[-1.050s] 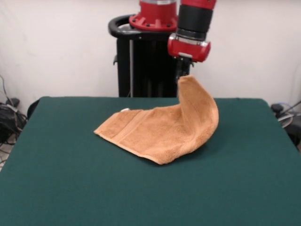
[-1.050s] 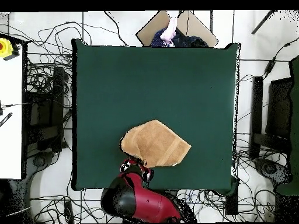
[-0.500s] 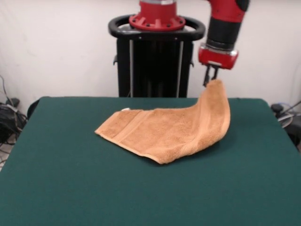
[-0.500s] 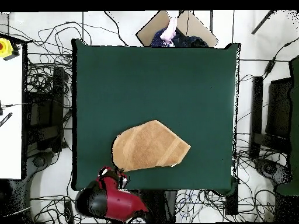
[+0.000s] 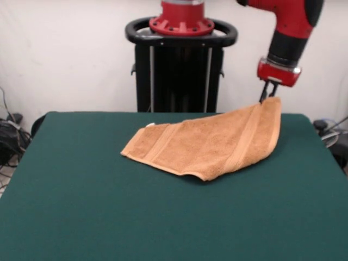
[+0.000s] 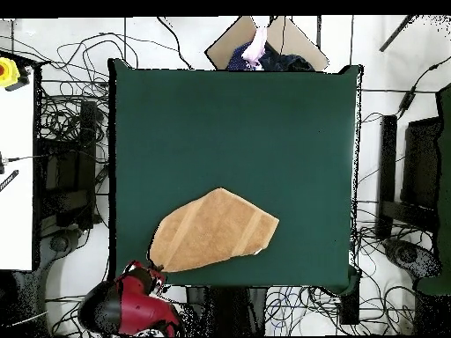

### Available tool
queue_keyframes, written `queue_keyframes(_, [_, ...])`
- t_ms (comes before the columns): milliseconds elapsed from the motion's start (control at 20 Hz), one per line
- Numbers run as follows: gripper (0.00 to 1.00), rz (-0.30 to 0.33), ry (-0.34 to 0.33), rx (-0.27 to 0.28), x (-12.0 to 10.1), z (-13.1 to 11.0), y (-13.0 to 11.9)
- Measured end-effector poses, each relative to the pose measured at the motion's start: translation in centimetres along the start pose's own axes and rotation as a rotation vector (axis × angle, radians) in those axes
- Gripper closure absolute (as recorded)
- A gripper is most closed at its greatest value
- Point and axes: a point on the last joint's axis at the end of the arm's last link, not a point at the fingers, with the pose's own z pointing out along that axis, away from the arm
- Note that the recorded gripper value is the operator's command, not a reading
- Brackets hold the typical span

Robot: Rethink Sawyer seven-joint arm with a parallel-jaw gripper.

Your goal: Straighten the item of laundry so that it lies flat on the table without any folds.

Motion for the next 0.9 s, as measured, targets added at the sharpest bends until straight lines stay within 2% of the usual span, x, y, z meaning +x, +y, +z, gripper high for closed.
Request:
queue_keyframes(350, [1.0,0.05,-0.006,0.043,1.2,3.0,2.1])
queue_keyframes(400, [0.0,0.063,-0.01,0.059,1.4,4.2,2.5])
queue_keyframes(700, [0.0,0.074,-0.026,0.078,1.6,4.9,2.8])
queue_keyframes(900, [0.0,0.083,-0.074,0.088,0.3,3.3,2.1])
